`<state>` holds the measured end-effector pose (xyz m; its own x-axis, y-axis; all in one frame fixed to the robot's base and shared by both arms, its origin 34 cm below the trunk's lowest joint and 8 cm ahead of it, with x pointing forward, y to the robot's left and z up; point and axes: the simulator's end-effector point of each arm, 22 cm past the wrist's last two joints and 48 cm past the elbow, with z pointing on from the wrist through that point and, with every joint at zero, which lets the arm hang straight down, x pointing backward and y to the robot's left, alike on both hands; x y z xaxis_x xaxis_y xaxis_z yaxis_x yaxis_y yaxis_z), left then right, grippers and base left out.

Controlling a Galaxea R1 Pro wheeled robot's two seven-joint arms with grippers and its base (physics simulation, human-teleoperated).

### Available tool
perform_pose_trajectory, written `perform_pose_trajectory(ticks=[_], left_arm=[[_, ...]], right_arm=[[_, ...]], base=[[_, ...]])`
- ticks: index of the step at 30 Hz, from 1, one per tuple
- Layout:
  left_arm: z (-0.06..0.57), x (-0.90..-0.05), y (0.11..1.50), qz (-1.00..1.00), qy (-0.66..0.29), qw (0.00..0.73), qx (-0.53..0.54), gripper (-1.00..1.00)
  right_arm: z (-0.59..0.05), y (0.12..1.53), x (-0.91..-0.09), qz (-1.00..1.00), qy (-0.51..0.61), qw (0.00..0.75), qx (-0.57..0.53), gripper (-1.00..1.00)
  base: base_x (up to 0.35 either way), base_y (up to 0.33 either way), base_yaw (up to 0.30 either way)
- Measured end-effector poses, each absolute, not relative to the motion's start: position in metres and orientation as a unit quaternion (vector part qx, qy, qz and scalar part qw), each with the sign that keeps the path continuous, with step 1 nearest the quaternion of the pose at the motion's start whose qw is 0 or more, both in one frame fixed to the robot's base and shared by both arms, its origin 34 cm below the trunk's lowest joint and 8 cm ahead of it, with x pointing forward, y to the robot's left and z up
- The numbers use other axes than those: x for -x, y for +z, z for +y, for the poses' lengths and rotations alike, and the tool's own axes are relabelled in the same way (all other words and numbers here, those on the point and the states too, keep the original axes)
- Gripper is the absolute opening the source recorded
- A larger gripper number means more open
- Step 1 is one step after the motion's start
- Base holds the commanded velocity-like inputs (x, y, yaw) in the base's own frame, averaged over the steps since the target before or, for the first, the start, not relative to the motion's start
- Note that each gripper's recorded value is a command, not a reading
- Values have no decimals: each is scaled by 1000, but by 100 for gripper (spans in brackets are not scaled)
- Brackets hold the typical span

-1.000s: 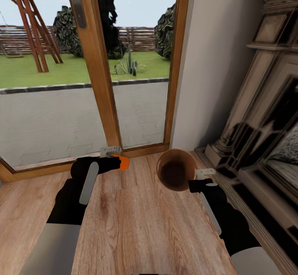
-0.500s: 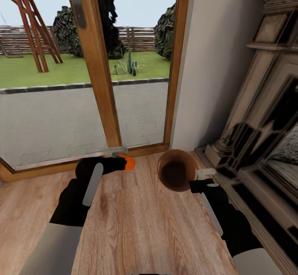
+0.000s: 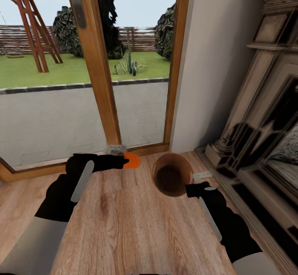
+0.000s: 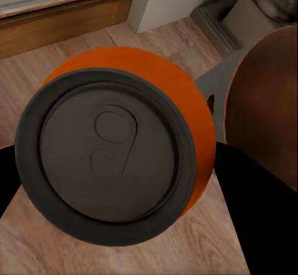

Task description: Put the three can of soda from the living room inside the tash can in the kitchen.

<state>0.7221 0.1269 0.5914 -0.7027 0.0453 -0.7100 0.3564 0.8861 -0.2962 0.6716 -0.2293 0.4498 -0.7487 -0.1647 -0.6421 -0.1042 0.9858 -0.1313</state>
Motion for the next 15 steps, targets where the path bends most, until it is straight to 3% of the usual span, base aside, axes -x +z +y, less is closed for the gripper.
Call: perform_pose_trajectory(ticks=[15], left_arm=[[49,-733,648,854,-327,345,-210,-100]], right_arm=[[-211,447,-667,934,-37,343,92,-100]], base=[[0,0,0]])
